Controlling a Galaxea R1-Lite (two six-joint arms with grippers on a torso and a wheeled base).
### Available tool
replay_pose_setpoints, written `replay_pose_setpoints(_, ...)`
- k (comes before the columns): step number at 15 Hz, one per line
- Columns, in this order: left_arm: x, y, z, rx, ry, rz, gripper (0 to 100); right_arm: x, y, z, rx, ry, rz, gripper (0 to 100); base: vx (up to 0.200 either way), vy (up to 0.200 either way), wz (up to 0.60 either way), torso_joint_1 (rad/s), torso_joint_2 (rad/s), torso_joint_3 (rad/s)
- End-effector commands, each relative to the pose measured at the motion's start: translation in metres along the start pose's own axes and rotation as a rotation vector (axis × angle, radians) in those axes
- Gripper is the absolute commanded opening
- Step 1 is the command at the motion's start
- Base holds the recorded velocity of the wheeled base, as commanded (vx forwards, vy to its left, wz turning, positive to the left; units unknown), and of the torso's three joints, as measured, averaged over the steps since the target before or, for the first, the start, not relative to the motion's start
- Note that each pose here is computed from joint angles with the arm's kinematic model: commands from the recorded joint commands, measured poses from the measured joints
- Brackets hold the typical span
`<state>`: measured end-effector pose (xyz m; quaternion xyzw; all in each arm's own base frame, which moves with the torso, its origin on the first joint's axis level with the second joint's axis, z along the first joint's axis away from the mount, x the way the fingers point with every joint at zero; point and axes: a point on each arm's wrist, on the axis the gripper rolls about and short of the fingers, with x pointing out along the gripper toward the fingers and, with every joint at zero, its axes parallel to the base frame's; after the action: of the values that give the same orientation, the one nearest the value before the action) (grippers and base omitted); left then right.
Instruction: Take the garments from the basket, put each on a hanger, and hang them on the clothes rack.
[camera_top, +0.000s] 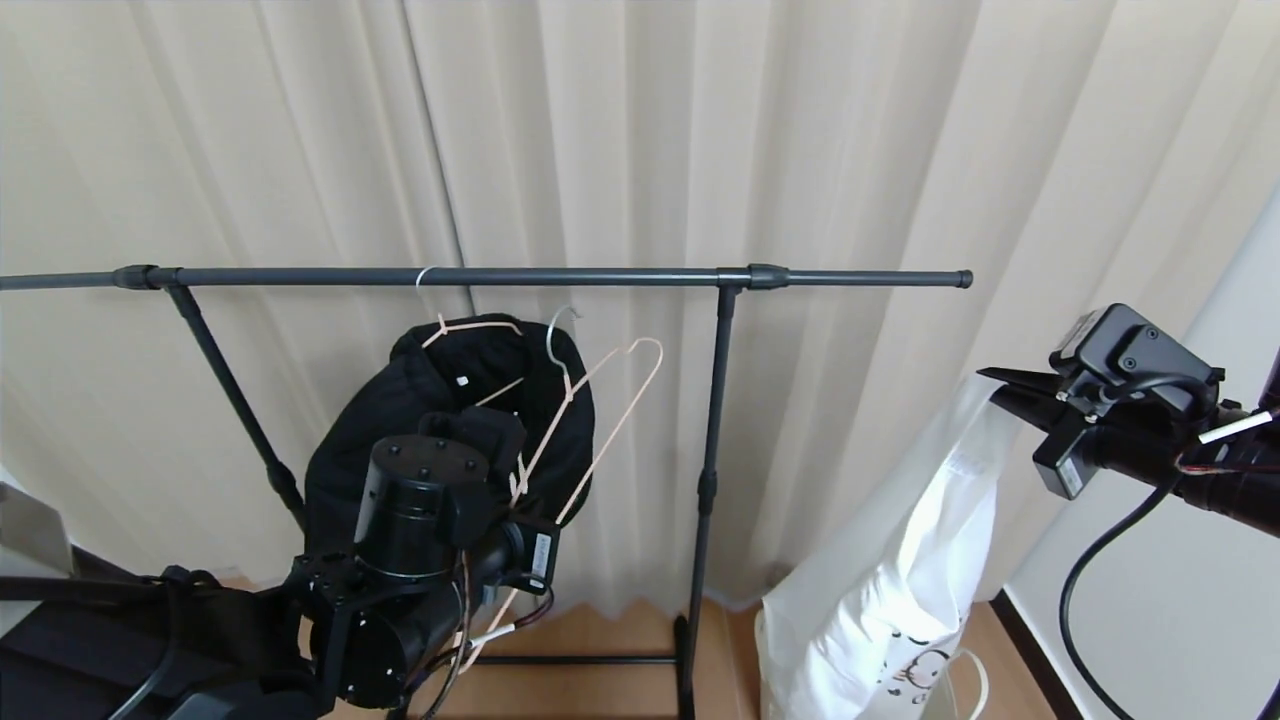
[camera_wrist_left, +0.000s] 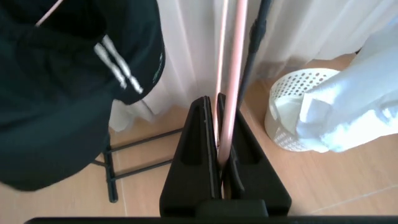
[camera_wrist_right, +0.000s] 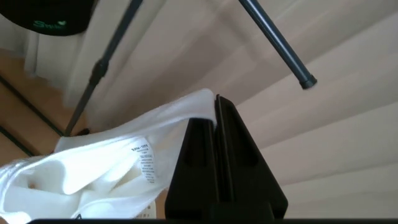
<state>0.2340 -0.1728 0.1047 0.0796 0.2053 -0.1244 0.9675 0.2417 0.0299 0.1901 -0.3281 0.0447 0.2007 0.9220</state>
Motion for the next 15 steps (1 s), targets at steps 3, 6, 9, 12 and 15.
replay_pose_setpoints(3, 0.002, 0.000, 0.000, 0.000, 0.003, 0.001, 0, 0.000, 0.000, -0.001, 0.001, 0.005, 0.000, 0, 0.000, 0.200, 0.00, 0.006, 0.00, 0.006)
replay_pose_setpoints(6, 0.003, 0.001, 0.001, -0.004, -0.001, 0.005, 0, 0.000, 0.000, -0.001, 0.001, 0.004, -0.001, 0, 0.000, 0.200, 0.00, 0.004, 0.00, 0.005)
replay_pose_setpoints(9, 0.001, 0.002, -0.002, -0.003, -0.004, 0.005, 0, 0.001, 0.002, 0.001, 0.000, 0.000, 0.007, 0, 0.000, 0.067, 0.00, 0.001, 0.00, 0.001)
replay_pose_setpoints(12, -0.007, 0.007, -0.014, 0.030, -0.054, 0.002, 0, 0.003, 0.006, 0.008, -0.005, 0.013, -0.022, 0, 0.000, 0.000, 0.00, 0.000, 0.00, 0.000)
replay_pose_setpoints(15, -0.021, 0.014, -0.039, 0.140, -0.087, -0.127, 0, 0.008, 0.011, 0.019, 0.033, 0.034, -0.074, 0, 0.000, 0.000, 0.00, 0.000, 0.00, 0.000)
